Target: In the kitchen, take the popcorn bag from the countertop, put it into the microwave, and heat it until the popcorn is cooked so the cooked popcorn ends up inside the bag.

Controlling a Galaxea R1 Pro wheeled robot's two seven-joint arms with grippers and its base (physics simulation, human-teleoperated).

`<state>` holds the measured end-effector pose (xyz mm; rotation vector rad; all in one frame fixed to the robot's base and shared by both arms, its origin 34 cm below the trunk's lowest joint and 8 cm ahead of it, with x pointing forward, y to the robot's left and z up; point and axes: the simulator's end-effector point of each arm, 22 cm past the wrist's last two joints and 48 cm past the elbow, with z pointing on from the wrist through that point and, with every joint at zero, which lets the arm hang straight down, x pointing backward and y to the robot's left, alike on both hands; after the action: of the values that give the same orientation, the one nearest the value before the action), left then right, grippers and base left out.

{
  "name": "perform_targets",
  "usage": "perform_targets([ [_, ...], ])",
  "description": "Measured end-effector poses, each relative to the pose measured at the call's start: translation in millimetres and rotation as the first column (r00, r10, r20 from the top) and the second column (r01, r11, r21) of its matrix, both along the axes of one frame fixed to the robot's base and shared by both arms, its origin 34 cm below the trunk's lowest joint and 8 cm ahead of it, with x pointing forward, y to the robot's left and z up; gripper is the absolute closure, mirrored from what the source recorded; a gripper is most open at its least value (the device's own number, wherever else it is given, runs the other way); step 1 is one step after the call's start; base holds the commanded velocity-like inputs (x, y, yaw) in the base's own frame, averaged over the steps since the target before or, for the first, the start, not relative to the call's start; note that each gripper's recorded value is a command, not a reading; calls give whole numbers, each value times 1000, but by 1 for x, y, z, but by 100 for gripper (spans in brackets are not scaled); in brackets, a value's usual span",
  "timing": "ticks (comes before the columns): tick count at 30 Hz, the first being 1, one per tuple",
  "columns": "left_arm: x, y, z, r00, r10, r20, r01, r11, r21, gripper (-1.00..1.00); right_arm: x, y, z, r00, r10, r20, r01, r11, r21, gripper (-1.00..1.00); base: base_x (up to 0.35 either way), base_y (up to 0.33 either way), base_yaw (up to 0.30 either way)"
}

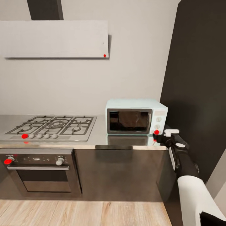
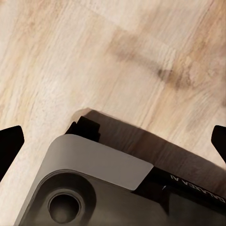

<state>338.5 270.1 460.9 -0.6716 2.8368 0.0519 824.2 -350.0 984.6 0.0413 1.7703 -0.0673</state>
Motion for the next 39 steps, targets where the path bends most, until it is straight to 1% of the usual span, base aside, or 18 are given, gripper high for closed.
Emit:
perform_targets([
  [6, 0, 0, 0, 1000, 0, 0, 0, 1000, 0, -100, 1, 2, -8, 1000, 6, -9, -6, 1000, 3, -100, 0, 0, 0],
  [10, 0, 0, 0, 1000, 0, 0, 0, 1000, 0, -100, 0, 0, -8, 1000, -3, -9, 3, 1000, 1, -100, 0, 0, 0],
  [11, 0, 0, 0, 1000, 0, 0, 0, 1000, 0, -100, 0, -1, -8, 1000, -7, -9, 7, 1000, 0, 100, 0, 0, 0],
  [14, 0, 0, 0, 1000, 0, 0, 0, 1000, 0, -100, 1, -2, -6, 1000, -7, 2, 7, 1000, -2, 100, 0, 0, 0],
  [17, 0, 0, 0, 1000, 0, 1, 0, 1000, 1, -100, 2, -3, 2, 999, -8, 35, 8, 1000, -13, 100, 0, 0, 0],
  [19, 0, 0, 0, 1000, 0, 1, 0, 1000, 1, -100, 2, -3, 1, 999, -6, 32, 7, 1000, -9, 100, 0, 0, 0],
  [21, 0, 0, 0, 1000, 0, 2, 0, 1000, 1, -100, 1, -8, -1, 999, -16, 34, 16, 1000, 4, 100, 0, 0, 0],
  [22, 1, 0, 0, 1000, 1, 3, -1, 1000, 1, -100, 0, -9, -6, 999, -20, 27, 20, 1000, 13, 100, 0, 0, 0],
  [24, 0, 0, 0, 1000, 4, 1, -4, 1000, 2, -100, 0, -7, -27, 1000, -17, -14, 17, 1000, 26, 100, 64, -3, 0],
  [25, 0, 0, 0, 1000, 3, 0, -3, 1000, 1, -100, -1, -6, -32, 1000, -15, -24, 16, 999, 29, 100, 174, -32, 0],
  [28, 0, -1, 0, 1000, 3, -1, -3, 1000, 0, -100, -1, -5, -36, 999, -14, -32, 15, 999, 31, 100, 218, -70, 0],
  [35, 0, 1, 0, 1000, 7, 1, -7, 1000, 3, -100, -3, -16, -41, 999, -25, -43, 26, 999, 22, 100, 59, -12, 0],
  [39, 0, 0, 0, 1000, 5, -1, -5, 1000, 1, -100, -3, -17, -41, 999, -26, -44, 27, 999, 21, 100, 270, 0, 0],
])
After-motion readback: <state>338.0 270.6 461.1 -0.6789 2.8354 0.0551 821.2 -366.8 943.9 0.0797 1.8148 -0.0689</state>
